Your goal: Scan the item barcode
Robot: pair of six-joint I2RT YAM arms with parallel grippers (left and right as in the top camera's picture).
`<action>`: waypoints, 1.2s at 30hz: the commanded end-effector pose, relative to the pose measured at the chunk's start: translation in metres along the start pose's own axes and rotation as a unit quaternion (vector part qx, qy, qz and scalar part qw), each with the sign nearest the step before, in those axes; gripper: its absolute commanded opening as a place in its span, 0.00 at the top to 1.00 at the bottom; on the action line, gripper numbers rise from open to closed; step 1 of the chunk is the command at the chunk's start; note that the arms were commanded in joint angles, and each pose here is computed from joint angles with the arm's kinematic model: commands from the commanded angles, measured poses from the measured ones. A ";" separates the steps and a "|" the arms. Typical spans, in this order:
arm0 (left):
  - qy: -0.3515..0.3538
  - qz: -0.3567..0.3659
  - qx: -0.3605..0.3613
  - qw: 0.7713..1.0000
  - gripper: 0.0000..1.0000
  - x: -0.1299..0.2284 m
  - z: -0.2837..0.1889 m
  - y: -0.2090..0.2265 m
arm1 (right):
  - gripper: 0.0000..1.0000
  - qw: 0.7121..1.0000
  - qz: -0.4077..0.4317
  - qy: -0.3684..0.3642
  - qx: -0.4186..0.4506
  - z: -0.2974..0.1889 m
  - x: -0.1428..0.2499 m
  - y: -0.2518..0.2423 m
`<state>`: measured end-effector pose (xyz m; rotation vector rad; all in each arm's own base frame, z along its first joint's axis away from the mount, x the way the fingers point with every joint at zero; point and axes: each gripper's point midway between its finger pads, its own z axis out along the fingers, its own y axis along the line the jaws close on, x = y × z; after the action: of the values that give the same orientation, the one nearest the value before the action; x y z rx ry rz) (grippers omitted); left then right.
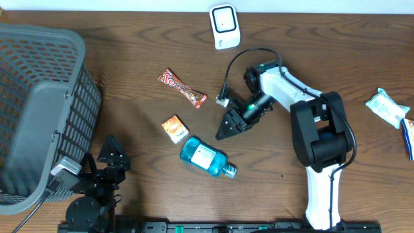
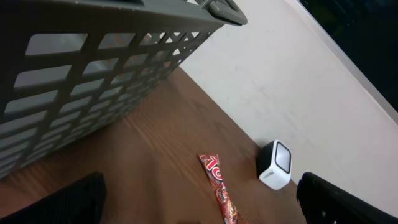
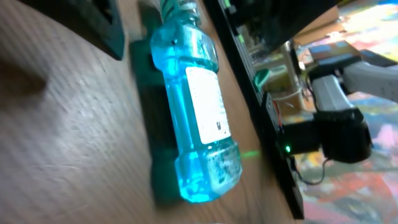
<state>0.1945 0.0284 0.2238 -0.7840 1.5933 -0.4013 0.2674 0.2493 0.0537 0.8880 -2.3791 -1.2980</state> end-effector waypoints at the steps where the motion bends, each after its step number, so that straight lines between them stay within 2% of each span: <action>1: -0.004 -0.003 -0.001 1.000 0.02 -0.001 0.000 0.001 | 0.27 0.996 -0.084 0.015 0.024 0.005 -0.005 0.023; 4: -0.004 -0.003 -0.001 1.000 0.02 -0.001 0.000 0.001 | 0.27 0.991 -0.110 0.054 0.050 0.021 0.002 0.030; 6: -0.004 -0.003 -0.001 1.000 0.02 -0.001 0.000 0.001 | 0.16 0.987 -0.104 0.085 0.085 0.032 0.008 0.027; 10: -0.004 -0.003 -0.001 1.000 0.02 -0.001 0.000 0.001 | 0.17 0.960 -0.050 0.129 0.242 0.045 0.011 -0.004; 13: -0.004 -0.003 -0.001 1.000 0.02 -0.001 0.000 0.001 | 0.11 0.929 -0.047 0.136 0.340 0.048 0.006 -0.018; 17: -0.004 -0.003 -0.001 1.000 0.02 -0.001 0.000 0.001 | 0.01 0.916 -0.086 0.151 0.362 0.068 0.005 -0.008; 25: -0.004 -0.003 -0.001 1.000 0.02 -0.001 0.000 0.001 | 0.01 0.903 -0.100 0.144 0.392 0.086 0.003 -0.008; 29: -0.004 -0.003 -0.001 1.000 0.02 -0.001 0.000 0.001 | 0.09 0.904 -0.098 0.138 0.393 0.090 0.005 -0.020; 33: -0.004 -0.003 -0.001 1.000 0.02 -0.001 0.000 0.001 | 0.27 0.904 -0.083 0.149 0.391 0.093 0.018 -0.028; 36: -0.004 -0.003 -0.001 1.000 0.02 -0.001 0.000 0.001 | 0.36 0.903 -0.080 0.156 0.393 0.094 0.023 -0.031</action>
<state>0.1945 0.0283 0.2238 -0.7834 1.5937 -0.4019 0.2282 0.3042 0.0021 1.4643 -2.6504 -0.2039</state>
